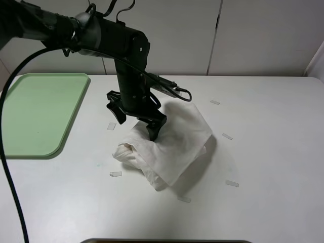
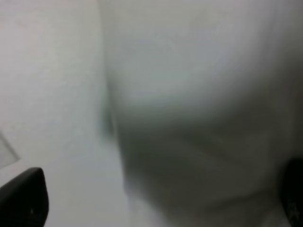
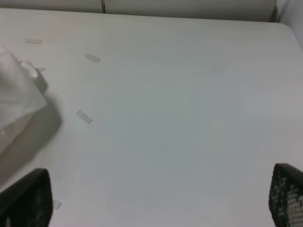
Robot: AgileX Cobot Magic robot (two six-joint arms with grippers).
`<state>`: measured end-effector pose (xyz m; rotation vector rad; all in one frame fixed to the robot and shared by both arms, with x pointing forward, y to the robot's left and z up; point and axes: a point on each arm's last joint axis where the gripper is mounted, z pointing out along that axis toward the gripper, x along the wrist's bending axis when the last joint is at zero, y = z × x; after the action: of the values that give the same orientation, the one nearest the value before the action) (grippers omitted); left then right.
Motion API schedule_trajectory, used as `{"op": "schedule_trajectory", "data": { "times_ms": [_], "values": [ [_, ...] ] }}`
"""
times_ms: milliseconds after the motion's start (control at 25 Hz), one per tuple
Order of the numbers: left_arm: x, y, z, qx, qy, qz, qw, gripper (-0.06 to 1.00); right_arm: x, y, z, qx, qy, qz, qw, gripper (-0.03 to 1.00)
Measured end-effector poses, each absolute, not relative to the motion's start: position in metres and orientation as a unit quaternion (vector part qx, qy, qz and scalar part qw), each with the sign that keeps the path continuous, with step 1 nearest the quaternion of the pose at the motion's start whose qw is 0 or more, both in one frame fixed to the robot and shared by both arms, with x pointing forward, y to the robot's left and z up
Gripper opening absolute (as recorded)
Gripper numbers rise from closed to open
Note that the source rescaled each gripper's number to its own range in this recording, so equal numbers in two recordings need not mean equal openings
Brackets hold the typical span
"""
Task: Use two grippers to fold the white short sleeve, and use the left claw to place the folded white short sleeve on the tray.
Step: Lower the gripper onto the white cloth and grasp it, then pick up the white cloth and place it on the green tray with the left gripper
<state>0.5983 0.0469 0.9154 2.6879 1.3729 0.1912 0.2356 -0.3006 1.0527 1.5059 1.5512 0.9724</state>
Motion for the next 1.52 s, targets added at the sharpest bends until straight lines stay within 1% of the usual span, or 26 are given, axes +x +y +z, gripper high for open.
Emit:
{"op": "schedule_trajectory", "data": {
  "times_ms": [160,360,400,440,520,600,640,760,800,920,1080,1320,1400,1520],
  "values": [
    [0.597,0.041,0.898,0.878,0.472,0.032,0.067,0.97,0.236,-0.301,1.053,0.589,0.606,0.380,0.376,1.00],
    [0.598,0.037,0.886,0.875,0.478,0.024,0.075,0.96,0.236,-0.301,1.053,0.589,0.606,0.380,0.376,1.00],
    [0.597,0.036,0.884,0.875,0.478,0.023,0.075,0.95,0.236,-0.301,1.053,0.589,0.606,0.380,0.376,1.00],
    [0.597,0.035,0.881,0.875,0.479,0.020,0.074,0.92,0.236,-0.301,1.053,0.589,0.606,0.380,0.376,1.00],
    [0.596,0.033,0.880,0.874,0.480,0.016,0.074,0.81,0.236,-0.301,1.053,0.589,0.606,0.380,0.376,1.00],
    [0.596,0.032,0.880,0.873,0.482,0.013,0.076,0.65,0.236,-0.301,1.053,0.589,0.606,0.380,0.376,1.00],
    [0.596,0.032,0.880,0.873,0.482,0.013,0.077,0.56,0.236,-0.301,1.053,0.589,0.606,0.380,0.376,1.00],
    [0.596,0.033,0.880,0.876,0.476,0.020,0.074,0.22,0.236,-0.301,1.053,0.589,0.606,0.380,0.376,1.00],
    [0.596,0.033,0.880,0.877,0.474,0.023,0.072,0.15,0.236,-0.301,1.053,0.589,0.606,0.380,0.376,1.00],
    [0.597,0.036,0.883,0.881,0.468,0.031,0.064,0.15,0.236,-0.301,1.053,0.589,0.606,0.380,0.376,1.00],
    [0.602,0.049,0.901,0.885,0.458,0.058,0.052,0.15,0.236,-0.301,1.053,0.589,0.606,0.380,0.376,1.00],
    [0.617,0.081,0.933,0.877,0.468,0.097,0.043,0.15,0.236,-0.301,1.053,0.589,0.606,0.380,0.376,1.00],
    [0.622,0.093,0.938,0.870,0.481,0.099,0.040,0.15,0.236,-0.301,1.053,0.589,0.606,0.380,0.376,1.00],
    [0.629,0.116,0.939,0.859,0.503,0.094,0.019,0.15,0.236,-0.301,1.053,0.589,0.606,0.380,0.376,1.00]
  ]
}}
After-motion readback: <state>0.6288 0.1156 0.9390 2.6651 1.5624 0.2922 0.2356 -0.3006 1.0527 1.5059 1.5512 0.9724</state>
